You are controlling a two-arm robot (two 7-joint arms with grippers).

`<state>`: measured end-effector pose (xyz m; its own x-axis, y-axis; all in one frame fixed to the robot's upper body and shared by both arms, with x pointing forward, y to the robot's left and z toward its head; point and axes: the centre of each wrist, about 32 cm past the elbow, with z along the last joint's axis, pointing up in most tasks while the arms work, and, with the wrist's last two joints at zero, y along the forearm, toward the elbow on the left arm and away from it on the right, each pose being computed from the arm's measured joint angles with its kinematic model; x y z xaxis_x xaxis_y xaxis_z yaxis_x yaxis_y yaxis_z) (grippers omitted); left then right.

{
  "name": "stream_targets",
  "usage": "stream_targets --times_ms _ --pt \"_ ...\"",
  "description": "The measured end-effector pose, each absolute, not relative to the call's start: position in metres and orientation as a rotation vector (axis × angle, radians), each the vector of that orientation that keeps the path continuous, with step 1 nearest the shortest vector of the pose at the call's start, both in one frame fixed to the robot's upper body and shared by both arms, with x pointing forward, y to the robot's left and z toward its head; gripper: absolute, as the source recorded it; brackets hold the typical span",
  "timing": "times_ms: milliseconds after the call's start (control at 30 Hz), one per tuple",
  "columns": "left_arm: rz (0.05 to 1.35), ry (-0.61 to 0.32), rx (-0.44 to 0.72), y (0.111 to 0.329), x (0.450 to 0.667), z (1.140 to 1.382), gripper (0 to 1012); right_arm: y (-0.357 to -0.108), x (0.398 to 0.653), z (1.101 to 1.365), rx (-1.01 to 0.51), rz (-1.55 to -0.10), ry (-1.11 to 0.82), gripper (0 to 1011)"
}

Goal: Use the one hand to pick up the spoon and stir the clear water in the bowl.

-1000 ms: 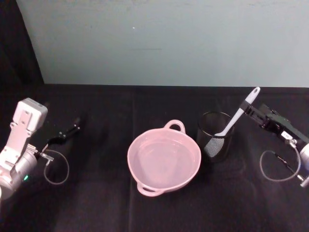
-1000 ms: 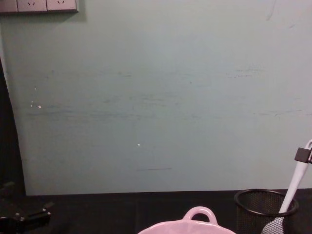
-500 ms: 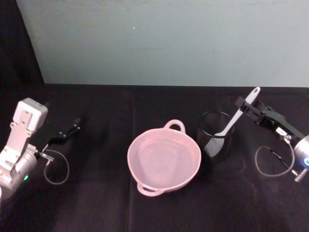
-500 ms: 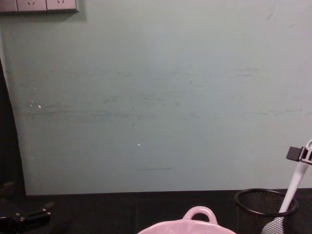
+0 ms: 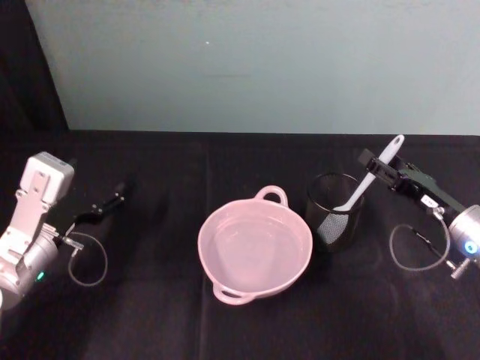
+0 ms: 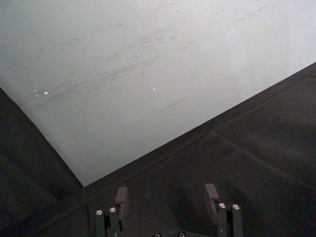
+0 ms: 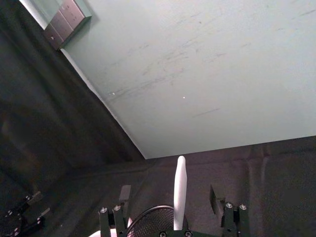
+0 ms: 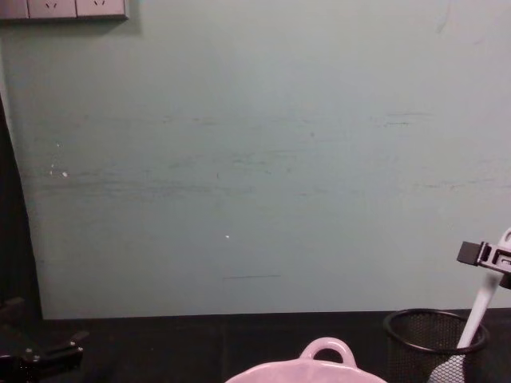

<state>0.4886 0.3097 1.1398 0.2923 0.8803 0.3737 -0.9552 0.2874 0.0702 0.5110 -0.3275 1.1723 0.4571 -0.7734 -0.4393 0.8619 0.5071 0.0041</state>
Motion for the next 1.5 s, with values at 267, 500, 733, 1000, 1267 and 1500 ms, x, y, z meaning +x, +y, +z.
stream_targets --times_ms 267,500,733,1000,1267,1500 --pt "1.248 -0.285 0.304 0.3097 0.4886 1.1398 1005 -0.3276 0.5110 1.1725 0.240 -1.020 0.410 1003" --pt "1.248 -0.285 0.304 0.3097 0.4886 1.1398 1005 -0.3278 0.5109 1.1726 0.240 -1.020 0.410 895" --pt "1.248 -0.285 0.304 0.3097 0.4886 1.1398 1005 -0.3280 0.5108 1.1728 0.241 -1.020 0.409 707" --pt "1.248 -0.285 0.304 0.3097 0.4886 1.1398 1005 -0.3280 0.5107 1.1727 0.242 -1.020 0.409 459" --pt "1.248 -0.285 0.304 0.3097 0.4886 1.1398 1005 -0.3280 0.5107 1.1727 0.242 -1.019 0.409 178" --pt "1.248 -0.285 0.304 0.3097 0.4886 1.1398 1005 -0.3280 0.5107 1.1727 0.242 -1.020 0.410 118"
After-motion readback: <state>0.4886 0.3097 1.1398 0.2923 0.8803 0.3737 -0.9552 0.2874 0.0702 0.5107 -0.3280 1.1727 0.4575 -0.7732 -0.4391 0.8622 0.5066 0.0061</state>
